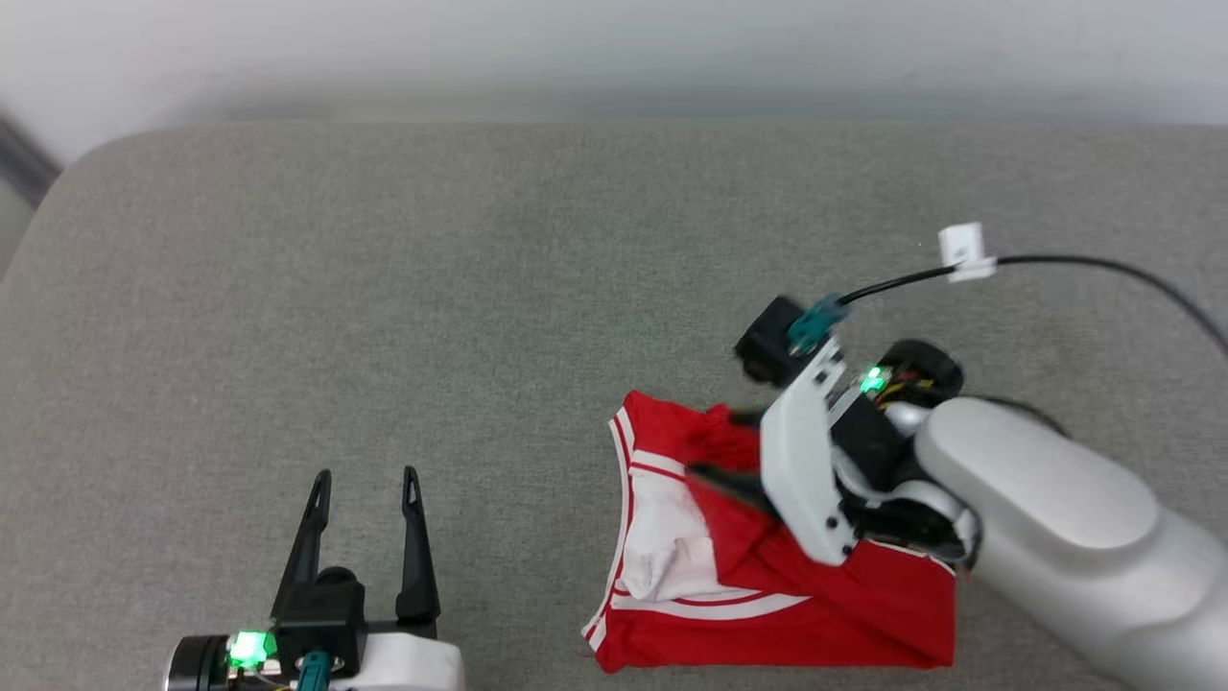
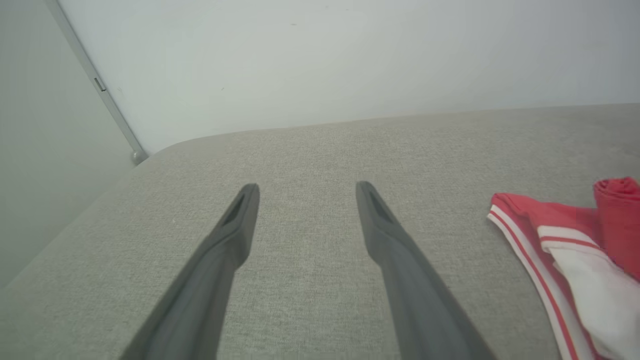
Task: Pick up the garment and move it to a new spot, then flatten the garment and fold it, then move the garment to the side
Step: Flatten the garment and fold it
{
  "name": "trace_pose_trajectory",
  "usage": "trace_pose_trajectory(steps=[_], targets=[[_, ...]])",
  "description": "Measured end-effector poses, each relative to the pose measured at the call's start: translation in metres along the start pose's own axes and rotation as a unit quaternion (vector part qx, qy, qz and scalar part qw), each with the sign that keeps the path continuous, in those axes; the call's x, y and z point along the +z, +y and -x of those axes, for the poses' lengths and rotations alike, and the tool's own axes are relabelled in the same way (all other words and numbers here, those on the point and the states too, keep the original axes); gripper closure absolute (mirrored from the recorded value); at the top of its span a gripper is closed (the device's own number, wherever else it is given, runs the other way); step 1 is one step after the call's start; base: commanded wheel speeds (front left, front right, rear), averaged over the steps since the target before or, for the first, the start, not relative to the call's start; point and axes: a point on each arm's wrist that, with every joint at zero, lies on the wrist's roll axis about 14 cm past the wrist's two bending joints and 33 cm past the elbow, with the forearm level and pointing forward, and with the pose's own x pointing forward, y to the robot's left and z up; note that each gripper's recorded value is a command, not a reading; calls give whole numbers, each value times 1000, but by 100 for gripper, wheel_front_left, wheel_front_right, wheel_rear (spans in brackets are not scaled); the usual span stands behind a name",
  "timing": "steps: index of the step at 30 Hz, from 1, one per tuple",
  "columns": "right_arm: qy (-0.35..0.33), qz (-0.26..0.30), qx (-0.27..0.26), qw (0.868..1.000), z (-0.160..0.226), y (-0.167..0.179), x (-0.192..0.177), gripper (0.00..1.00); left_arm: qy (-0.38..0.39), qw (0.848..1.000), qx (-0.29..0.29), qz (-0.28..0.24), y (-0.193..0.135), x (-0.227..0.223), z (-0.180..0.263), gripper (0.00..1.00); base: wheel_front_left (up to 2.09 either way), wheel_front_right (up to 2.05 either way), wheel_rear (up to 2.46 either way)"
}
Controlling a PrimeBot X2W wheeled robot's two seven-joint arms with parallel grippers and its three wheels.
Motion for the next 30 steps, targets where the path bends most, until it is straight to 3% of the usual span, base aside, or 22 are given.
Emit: trace_pose_trajectory(steps=[3,5,9,13,16,21,25,30], targets=[[-86,33,-34,995,26,-15,31,0,-3,1000,1,-1,2,2,3,0,0,0,0],[-159,40,-70,984,50,-35,56,0,-10,1000,2,0,2,7,3,0,0,0,0],[-302,59,-162,938,109,-78,95,0,-20,1000,-4,2,-1,13,2,0,0,0,0],[-402,44,-231,885,152,-106,97,0,-30,999,-13,5,-6,18,0,0,0,0,0],[-441,50,-282,851,176,-123,86,0,-33,999,-23,7,-11,20,-1,0,0,0,0],[-455,36,-344,821,197,-134,57,0,-35,999,-31,8,-16,21,-2,0,0,0,0],[-496,9,-377,782,221,-126,45,0,-36,999,-35,9,-18,22,-1,0,0,0,0],[-513,-18,-393,763,226,-103,21,0,-41,998,-39,8,-19,25,2,0,0,0,0]])
